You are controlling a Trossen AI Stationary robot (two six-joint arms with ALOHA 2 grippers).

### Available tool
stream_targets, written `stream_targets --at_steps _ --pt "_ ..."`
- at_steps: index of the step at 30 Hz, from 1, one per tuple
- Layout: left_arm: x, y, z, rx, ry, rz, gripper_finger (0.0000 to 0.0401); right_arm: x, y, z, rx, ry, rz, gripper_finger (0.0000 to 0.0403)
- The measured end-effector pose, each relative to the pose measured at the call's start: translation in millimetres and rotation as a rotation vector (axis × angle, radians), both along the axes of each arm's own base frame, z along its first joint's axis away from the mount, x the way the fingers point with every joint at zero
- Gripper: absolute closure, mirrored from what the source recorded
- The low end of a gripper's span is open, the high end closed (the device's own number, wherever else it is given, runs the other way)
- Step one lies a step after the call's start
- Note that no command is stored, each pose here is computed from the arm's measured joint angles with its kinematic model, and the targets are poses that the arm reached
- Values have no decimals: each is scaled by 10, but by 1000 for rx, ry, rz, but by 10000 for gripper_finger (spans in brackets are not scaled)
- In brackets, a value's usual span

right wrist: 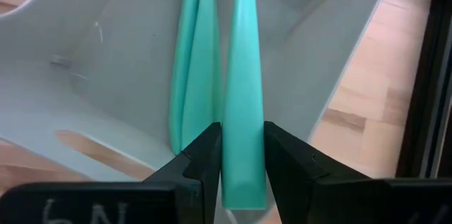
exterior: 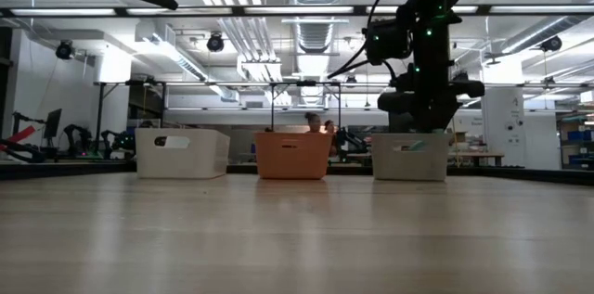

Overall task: Sort silverware by color (type)
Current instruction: Put the green spoon into the gray bin, then return to Home Position

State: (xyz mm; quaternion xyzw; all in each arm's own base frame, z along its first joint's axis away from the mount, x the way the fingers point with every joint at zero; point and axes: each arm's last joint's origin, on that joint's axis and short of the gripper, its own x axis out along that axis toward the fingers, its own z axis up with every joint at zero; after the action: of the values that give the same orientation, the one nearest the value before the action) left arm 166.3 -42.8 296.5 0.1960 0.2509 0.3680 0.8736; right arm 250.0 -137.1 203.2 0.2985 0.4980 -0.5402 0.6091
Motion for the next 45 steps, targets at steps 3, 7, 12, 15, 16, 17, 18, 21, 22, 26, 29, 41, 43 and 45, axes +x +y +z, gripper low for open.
stream_targets --at_steps 3,7,12,15,16,17,18,21,22,26,29,41,43,45 --pt "0 0 0 0 0 0 324 2 -1 0 -1 -2 1 310" --pt "0 0 0 0 0 0 324 5 -3 1 -3 -5 2 314" --pt "0 0 0 0 0 0 324 18 -9 2 -9 -18 2 313" --pt "0 0 0 0 0 0 324 21 -10 3 -11 -21 2 307" --pt "0 0 0 0 0 0 324 21 -11 3 -12 -21 2 305" --pt "0 0 0 0 0 0 324 21 -11 3 -12 -21 2 304" --pt "0 0 0 0 0 0 324 22 -11 3 -12 -22 2 303" --pt "0 0 0 0 0 0 324 24 -13 3 -14 -25 2 302" --pt "0 0 0 0 0 0 324 24 -13 3 -14 -25 2 302" --pt "0 0 0 0 0 0 324 28 -14 4 -16 -29 2 306" --pt "0 0 0 0 0 0 324 33 -17 4 -18 -34 2 308" --pt "-4 1 -4 3 7 0 324 138 271 268 -248 -74 117 315" --pt "-5 2 -4 3 8 0 324 163 373 344 -302 -93 164 320" --pt "-4 2 -5 3 8 0 324 188 471 408 -336 -117 213 325"
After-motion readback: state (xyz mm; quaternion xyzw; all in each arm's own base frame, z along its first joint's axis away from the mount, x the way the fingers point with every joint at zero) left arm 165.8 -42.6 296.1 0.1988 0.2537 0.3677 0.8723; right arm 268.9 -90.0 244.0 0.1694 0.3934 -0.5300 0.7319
